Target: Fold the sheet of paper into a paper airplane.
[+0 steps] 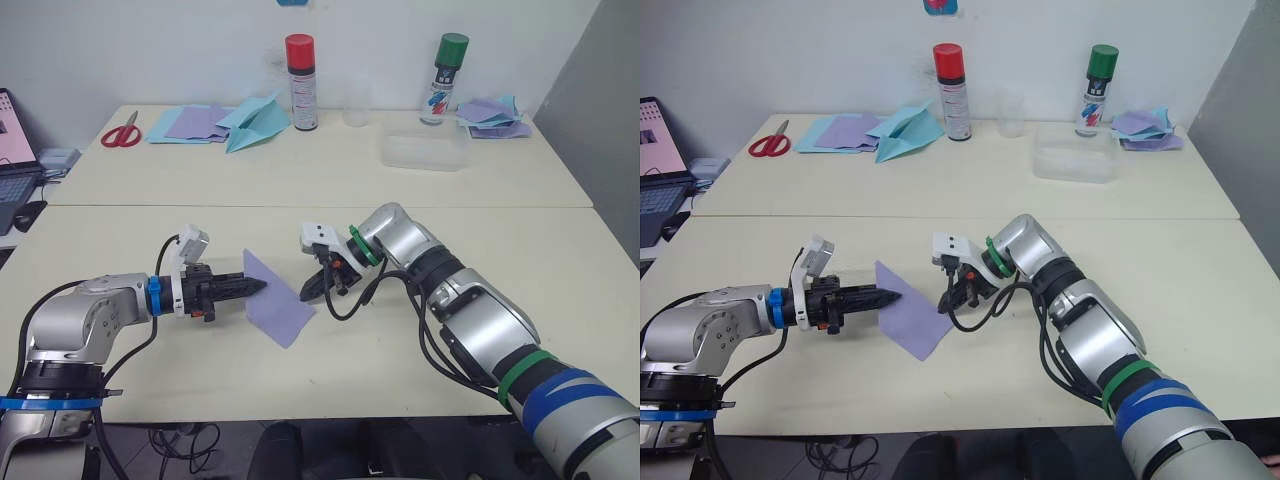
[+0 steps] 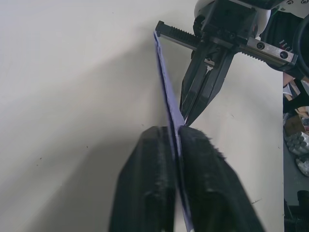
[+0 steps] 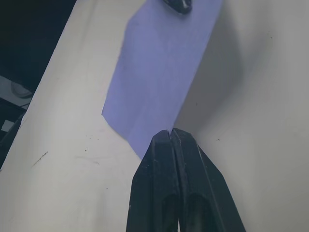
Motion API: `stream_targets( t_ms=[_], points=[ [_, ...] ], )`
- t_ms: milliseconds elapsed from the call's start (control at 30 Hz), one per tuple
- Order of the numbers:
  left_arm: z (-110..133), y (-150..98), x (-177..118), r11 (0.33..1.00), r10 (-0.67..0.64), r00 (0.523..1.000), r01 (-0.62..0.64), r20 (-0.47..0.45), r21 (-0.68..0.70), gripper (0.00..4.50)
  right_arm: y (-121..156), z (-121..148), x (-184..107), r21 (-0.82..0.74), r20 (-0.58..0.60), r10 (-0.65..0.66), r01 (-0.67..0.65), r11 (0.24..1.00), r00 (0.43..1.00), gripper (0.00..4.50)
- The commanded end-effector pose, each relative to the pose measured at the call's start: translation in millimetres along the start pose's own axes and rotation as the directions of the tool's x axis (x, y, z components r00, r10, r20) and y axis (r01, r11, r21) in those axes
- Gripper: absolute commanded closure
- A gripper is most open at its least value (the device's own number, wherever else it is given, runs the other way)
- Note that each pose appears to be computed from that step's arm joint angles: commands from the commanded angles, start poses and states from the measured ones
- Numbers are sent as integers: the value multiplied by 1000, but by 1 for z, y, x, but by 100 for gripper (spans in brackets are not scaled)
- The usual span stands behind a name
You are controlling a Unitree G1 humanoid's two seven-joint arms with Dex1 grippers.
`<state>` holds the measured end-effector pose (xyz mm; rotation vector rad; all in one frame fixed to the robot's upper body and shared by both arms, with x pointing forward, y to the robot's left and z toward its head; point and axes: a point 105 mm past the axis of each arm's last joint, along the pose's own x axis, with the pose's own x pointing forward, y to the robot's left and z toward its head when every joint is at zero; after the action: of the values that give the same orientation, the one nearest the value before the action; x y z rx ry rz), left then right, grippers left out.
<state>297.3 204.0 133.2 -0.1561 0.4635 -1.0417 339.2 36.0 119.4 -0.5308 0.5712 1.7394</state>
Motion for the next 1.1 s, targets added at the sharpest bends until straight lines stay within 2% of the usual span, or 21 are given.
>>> stream_targets(
  t_ms=[33,67,233,300,400,500,600,700,867,967,1100],
  points=[
    [10,-4,-3,999,0,1000,-1,27,33,450,-2,18,-5,-46,70,-24,27,999,997,410],
    [10,-3,-3,1000,4,1000,-5,24,31,450,-3,20,-6,-49,80,-33,37,998,996,391],
    [15,-8,-9,1000,7,998,-6,67,-15,450,-10,28,-38,-48,139,-113,121,992,984,216],
    [17,-14,-12,999,5,995,0,98,-47,450,-6,34,-59,-36,205,-141,152,988,968,143],
    [20,-32,-7,985,-5,982,37,189,-166,450,11,33,-91,-17,321,-232,251,968,918,35],
    [18,-34,5,959,70,959,11,274,-284,450,31,27,-106,50,384,-292,296,954,876,35],
    [14,-36,28,903,161,919,10,359,-430,450,57,22,-114,104,446,-318,305,947,836,35],
    [-4,-29,54,838,288,905,-79,315,-540,450,67,10,-111,172,442,-386,346,922,810,35],
    [-35,-23,79,778,365,911,-185,193,-601,450,80,-15,-91,199,394,-421,371,907,817,35],
    [-45,-21,87,762,382,913,-223,143,-608,450,82,-29,-83,202,362,-437,389,899,823,35],
    [-53,-20,86,755,396,915,-274,81,-595,450,80,-33,-80,216,360,-456,402,890,814,35]
  ],
)
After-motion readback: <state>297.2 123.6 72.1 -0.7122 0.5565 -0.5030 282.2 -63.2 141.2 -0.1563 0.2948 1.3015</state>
